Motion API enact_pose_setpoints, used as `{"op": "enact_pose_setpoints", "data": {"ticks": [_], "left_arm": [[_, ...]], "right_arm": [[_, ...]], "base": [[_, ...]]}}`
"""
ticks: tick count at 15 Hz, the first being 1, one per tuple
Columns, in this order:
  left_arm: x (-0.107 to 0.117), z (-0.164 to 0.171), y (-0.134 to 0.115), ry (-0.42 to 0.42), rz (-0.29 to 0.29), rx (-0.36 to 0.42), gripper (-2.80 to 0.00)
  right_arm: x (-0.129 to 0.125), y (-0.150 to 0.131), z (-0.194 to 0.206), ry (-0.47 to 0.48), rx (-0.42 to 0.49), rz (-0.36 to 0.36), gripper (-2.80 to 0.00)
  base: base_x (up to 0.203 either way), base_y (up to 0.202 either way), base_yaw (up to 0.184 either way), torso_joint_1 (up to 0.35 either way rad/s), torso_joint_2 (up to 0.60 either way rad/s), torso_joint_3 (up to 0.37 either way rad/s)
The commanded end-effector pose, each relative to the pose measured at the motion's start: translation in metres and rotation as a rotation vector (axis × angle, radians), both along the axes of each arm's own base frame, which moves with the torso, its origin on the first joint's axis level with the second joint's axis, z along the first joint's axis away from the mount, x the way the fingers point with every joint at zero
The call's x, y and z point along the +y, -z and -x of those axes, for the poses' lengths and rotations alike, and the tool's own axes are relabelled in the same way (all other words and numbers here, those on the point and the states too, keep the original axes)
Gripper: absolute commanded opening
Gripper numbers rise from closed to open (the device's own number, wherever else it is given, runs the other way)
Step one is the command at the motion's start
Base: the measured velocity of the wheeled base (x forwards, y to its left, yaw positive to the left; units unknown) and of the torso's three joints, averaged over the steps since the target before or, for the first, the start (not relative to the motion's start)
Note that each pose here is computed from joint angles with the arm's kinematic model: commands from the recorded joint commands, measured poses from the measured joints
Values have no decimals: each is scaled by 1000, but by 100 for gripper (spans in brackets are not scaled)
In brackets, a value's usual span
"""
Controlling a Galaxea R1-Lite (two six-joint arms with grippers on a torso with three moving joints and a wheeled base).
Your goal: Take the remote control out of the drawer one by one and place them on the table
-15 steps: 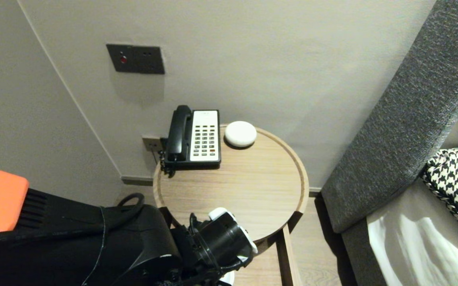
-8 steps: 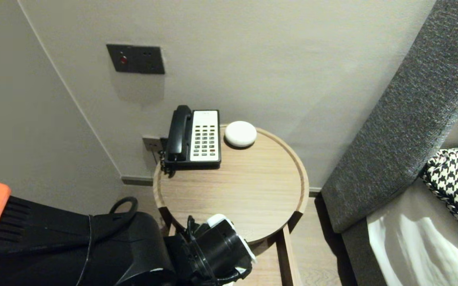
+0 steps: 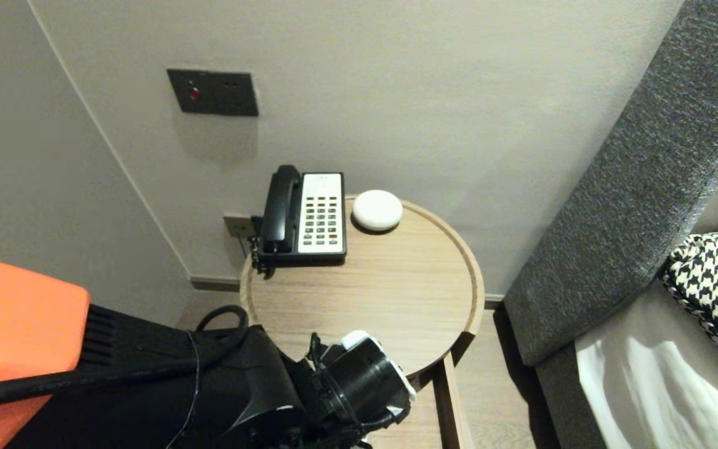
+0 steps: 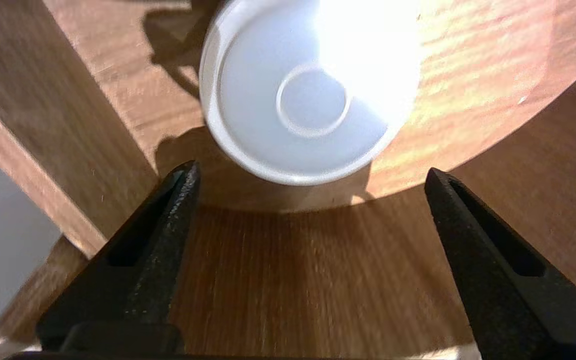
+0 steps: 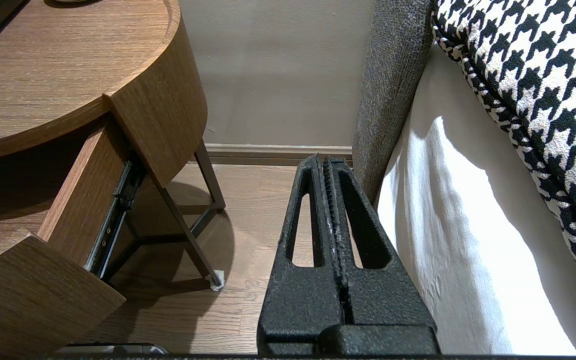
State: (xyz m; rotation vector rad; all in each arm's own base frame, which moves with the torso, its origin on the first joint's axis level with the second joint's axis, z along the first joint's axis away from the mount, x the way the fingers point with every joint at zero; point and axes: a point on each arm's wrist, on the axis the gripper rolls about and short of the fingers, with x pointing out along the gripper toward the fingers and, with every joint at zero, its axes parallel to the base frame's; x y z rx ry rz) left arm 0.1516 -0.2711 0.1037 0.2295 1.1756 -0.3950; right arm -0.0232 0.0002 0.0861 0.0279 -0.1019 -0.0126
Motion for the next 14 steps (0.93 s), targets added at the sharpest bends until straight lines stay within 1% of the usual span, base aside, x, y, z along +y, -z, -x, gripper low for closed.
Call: {"op": "enact_pose_setpoints", "data": {"ticks": [1, 3, 5, 9, 14], "left_arm": [[-3, -2, 3, -4, -4, 1, 0], [-3, -4, 4, -16, -19, -14, 0], [-3, -9, 7, -29, -24, -11, 0], [-9, -13, 13, -30, -14, -19, 0], [-15, -18, 12, -24, -2, -28, 0]], "right_arm": [[0, 11, -3, 0, 40, -1, -280], [0, 11, -3, 0, 40, -1, -280], [0, 11, -3, 0, 40, 0, -280], [0, 11, -3, 0, 40, -1, -280], [0, 11, -3, 0, 40, -1, -280]], "base": [[0, 0, 0, 0, 0, 0], [0, 0, 0, 0, 0, 0], [0, 0, 0, 0, 0, 0], [0, 0, 0, 0, 0, 0], [0, 0, 0, 0, 0, 0]]}}
